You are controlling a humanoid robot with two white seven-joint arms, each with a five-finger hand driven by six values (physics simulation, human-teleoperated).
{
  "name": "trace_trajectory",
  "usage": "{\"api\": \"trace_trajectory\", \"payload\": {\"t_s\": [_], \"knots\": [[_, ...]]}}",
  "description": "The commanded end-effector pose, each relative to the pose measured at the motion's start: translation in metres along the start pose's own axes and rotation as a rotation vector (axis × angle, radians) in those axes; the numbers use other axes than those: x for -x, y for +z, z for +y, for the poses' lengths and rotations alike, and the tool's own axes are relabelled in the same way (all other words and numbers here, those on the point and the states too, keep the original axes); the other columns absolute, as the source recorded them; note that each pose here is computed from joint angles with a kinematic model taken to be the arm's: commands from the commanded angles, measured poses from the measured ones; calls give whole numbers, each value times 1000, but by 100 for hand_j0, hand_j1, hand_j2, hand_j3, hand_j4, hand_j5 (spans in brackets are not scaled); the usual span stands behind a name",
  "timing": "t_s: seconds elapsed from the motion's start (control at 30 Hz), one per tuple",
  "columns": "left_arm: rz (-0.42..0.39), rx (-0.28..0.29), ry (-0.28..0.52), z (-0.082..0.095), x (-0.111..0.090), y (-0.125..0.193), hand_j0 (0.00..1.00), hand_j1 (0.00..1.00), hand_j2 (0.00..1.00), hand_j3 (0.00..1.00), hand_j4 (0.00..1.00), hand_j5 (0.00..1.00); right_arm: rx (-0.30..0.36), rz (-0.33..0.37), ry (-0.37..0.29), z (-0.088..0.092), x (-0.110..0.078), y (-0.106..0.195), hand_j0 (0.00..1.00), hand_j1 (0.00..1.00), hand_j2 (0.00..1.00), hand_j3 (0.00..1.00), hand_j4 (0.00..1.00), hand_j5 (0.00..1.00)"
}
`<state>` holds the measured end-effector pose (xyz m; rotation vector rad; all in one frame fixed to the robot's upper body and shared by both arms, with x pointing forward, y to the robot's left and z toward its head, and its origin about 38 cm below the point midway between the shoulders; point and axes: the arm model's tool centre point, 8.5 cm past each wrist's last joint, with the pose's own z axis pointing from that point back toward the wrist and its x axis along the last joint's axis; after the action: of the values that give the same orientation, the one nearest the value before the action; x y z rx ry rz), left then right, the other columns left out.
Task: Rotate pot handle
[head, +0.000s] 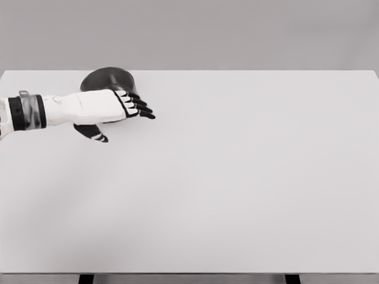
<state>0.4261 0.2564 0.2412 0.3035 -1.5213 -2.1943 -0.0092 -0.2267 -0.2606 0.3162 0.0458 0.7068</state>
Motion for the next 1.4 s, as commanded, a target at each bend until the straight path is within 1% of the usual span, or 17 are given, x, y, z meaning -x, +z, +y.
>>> {"api": "trace_trajectory", "payload": {"t_s": [0.0, 0.07, 0.2, 0.3, 0.53, 0.6, 0.77, 0.93, 1.0, 1.1, 1.2, 1.3, 1.37], "knots": [[-14, 17, 24, -8, -1, -6, 100, 100, 100, 100, 100, 100, 0, 1, -1, 0, 0, 0, 100, 100, 100, 100, 100, 100], [-5, 24, 26, -10, 1, -5, 100, 100, 100, 100, 100, 100, 0, 0, 0, 0, 0, 0, 100, 100, 100, 100, 100, 100], [40, 61, -11, -11, 8, 7, 100, 100, 100, 100, 100, 100, 0, 0, 0, 0, 0, 0, 100, 100, 100, 100, 100, 100], [79, 106, -64, -14, 13, 8, 100, 100, 100, 100, 100, 100, 0, 0, 0, 0, 0, 0, 100, 100, 100, 100, 100, 100], [93, 103, -79, -10, 15, 10, 100, 100, 100, 100, 100, 100, 0, 0, 0, 0, 0, 0, 100, 100, 100, 100, 100, 100], [110, 107, -66, -13, 21, 13, 100, 100, 100, 100, 100, 100, 1, -2, 1, -1, -1, 0, 100, 100, 100, 100, 100, 100], [121, 113, -56, -15, 24, 16, 100, 100, 100, 100, 100, 100, 0, 0, 0, 0, 0, 0, 100, 100, 100, 100, 100, 100], [152, 127, -40, -20, 33, 25, 100, 100, 100, 100, 100, 100, 0, -1, 0, 0, 0, 0, 100, 100, 100, 100, 100, 100], [169, 126, -39, -19, 37, 31, 100, 100, 100, 100, 100, 100, 0, -1, 0, 0, 0, 0, 100, 100, 100, 100, 100, 100], [210, 125, -22, -19, 48, 44, 100, 100, 100, 100, 100, 100, 0, -1, 0, 0, 0, 0, 100, 100, 100, 100, 100, 100], [255, 125, 9, -24, 61, 55, 100, 100, 100, 100, 100, 100, 0, 0, 0, 0, 0, 0, 100, 100, 100, 100, 100, 100], [293, 99, 36, -27, 72, 64, 100, 100, 100, 100, 100, 100, 0, 0, 0, 0, 0, 0, 100, 100, 100, 100, 100, 100], [332, 79, 65, -32, 83, 74, 100, 100, 100, 100, 100, 100, 0, -1, 0, 0, 0, 0, 100, 100, 100, 100, 100, 100]]}}
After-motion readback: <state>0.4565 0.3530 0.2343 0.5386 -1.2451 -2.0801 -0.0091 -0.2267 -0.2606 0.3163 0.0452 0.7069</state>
